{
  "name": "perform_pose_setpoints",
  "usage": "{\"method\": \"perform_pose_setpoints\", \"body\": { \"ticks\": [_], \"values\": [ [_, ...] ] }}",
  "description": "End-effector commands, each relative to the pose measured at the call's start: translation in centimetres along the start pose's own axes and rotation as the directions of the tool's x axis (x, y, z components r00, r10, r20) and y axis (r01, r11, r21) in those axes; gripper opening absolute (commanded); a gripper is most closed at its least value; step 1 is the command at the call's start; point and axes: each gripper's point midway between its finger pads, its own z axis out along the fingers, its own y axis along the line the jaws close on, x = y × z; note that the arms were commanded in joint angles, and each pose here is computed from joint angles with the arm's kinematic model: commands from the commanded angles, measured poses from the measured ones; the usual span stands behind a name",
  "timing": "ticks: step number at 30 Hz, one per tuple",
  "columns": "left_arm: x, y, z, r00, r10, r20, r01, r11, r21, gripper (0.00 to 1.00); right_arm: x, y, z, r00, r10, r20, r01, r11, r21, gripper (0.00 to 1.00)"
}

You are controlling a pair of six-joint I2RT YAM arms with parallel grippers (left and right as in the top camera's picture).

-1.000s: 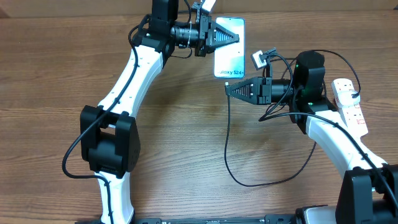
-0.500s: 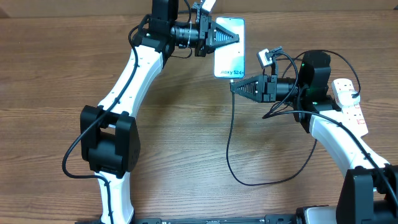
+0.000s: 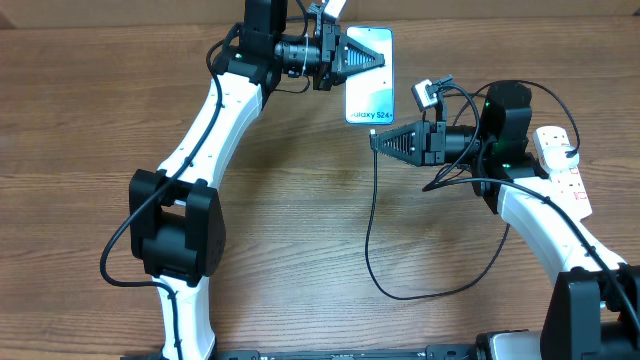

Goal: Plug charger to phone and switch on socket

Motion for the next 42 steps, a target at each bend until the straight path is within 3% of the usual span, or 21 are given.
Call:
{"method": "perform_pose_setpoints", "body": {
  "ticks": [1, 42],
  "values": [
    [0.4, -2.0, -0.1, 0.999, 0.033, -0.009, -0.033, 0.999, 0.020, 0.04, -0.4, 1.3, -0.1, 0.999, -0.036, -0.006, 0.036, 0.999, -0.015, 0.04],
    [1.5, -2.5, 0.6, 0.997, 0.044, -0.057, -0.042, 0.998, 0.045, 0.04, -1.0, 1.1, -0.1, 0.999, -0.048, 0.025, 0.048, 0.999, 0.009, 0.04]
  ]
}}
